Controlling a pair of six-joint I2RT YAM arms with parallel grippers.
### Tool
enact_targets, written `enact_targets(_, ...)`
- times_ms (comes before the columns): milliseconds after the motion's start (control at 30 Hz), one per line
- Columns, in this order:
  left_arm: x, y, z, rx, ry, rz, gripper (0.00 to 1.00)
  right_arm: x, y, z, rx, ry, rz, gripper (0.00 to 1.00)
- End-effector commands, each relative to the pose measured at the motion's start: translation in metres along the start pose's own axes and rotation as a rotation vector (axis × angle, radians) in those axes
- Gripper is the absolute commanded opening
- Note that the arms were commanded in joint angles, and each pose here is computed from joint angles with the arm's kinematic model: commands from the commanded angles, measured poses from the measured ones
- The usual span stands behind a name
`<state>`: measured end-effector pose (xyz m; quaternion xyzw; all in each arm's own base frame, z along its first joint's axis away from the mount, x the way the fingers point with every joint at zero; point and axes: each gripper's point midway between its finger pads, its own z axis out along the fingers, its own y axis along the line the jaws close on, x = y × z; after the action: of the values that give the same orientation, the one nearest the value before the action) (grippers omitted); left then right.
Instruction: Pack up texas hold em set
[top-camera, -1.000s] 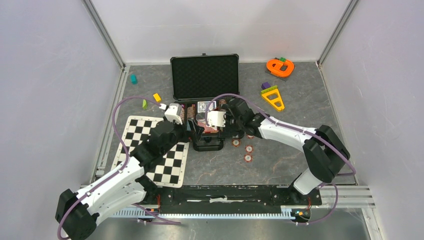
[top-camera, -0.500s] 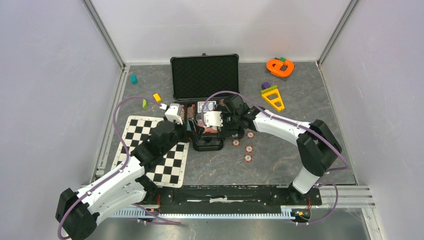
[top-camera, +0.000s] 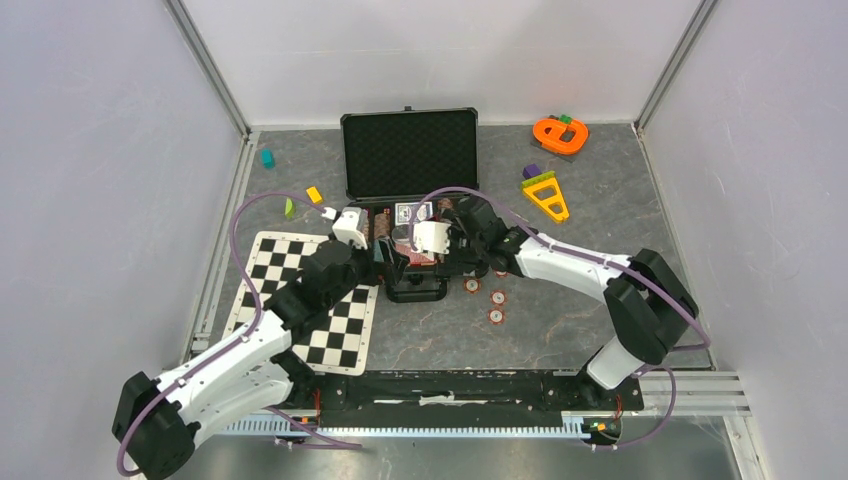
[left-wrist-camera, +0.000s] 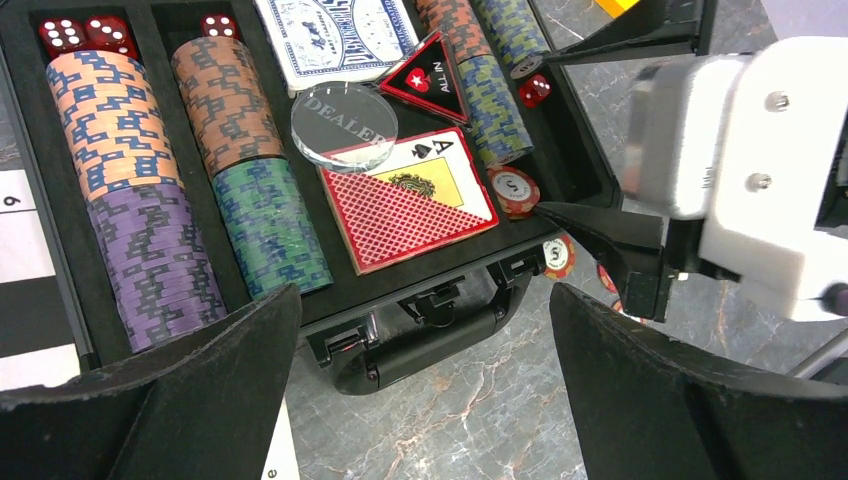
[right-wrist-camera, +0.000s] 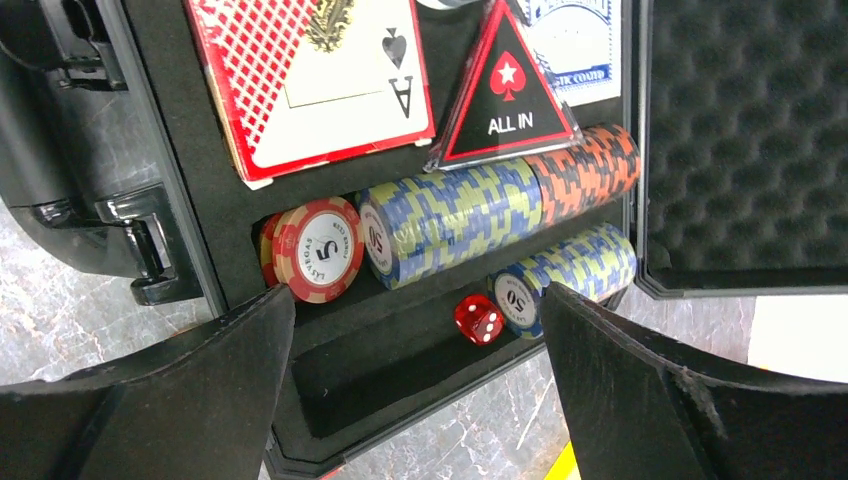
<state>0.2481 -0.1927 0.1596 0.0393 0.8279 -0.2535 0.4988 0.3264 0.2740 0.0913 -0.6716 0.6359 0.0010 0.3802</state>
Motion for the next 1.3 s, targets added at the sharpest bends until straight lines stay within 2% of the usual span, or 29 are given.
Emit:
enact_targets(0, -0.013, -0.004, 0.002, 0.000, -0.043, -0.018, 1.00, -0.029, -0.069, -0.022, 0.326, -0.167, 0.083, 0.97)
enact_targets(267, -0.010, -0.005, 0.006, 0.003, -0.024, -0.016, 1.00, -0.020, -0.080, -0.030, 0.366, -0.212, 0.168, 0.97)
enact_targets(567, -0.007, -0.010, 0.014, 0.016, 0.005, -0.011, 1.00, -0.015, -0.082, -0.027, 0.334, -0.184, 0.179, 0.97)
enact_targets(800, -0.004, -0.018, 0.024, 0.048, 0.028, -0.010, 0.97, -0.033, -0.069, -0.033, 0.215, -0.236, 0.169, 0.97)
enact_targets(967, -0.003, -0.023, 0.028, 0.067, 0.043, -0.010, 0.95, -0.043, -0.045, -0.043, 0.092, -0.276, 0.243, 0.93)
enact_targets(1033, -0.004, -0.023, 0.029, 0.067, 0.041, -0.008, 0.95, -0.038, -0.030, -0.043, 0.073, -0.249, 0.221, 0.91)
enact_targets(1133, -0.003, -0.021, 0.030, 0.060, 0.035, -0.003, 0.95, -0.030, -0.011, -0.035, 0.066, -0.183, 0.100, 0.94)
enact_targets(1267, -0.005, -0.023, 0.029, 0.064, 0.036, 0.001, 0.95, -0.030, -0.017, -0.027, 0.058, -0.123, 0.050, 0.95)
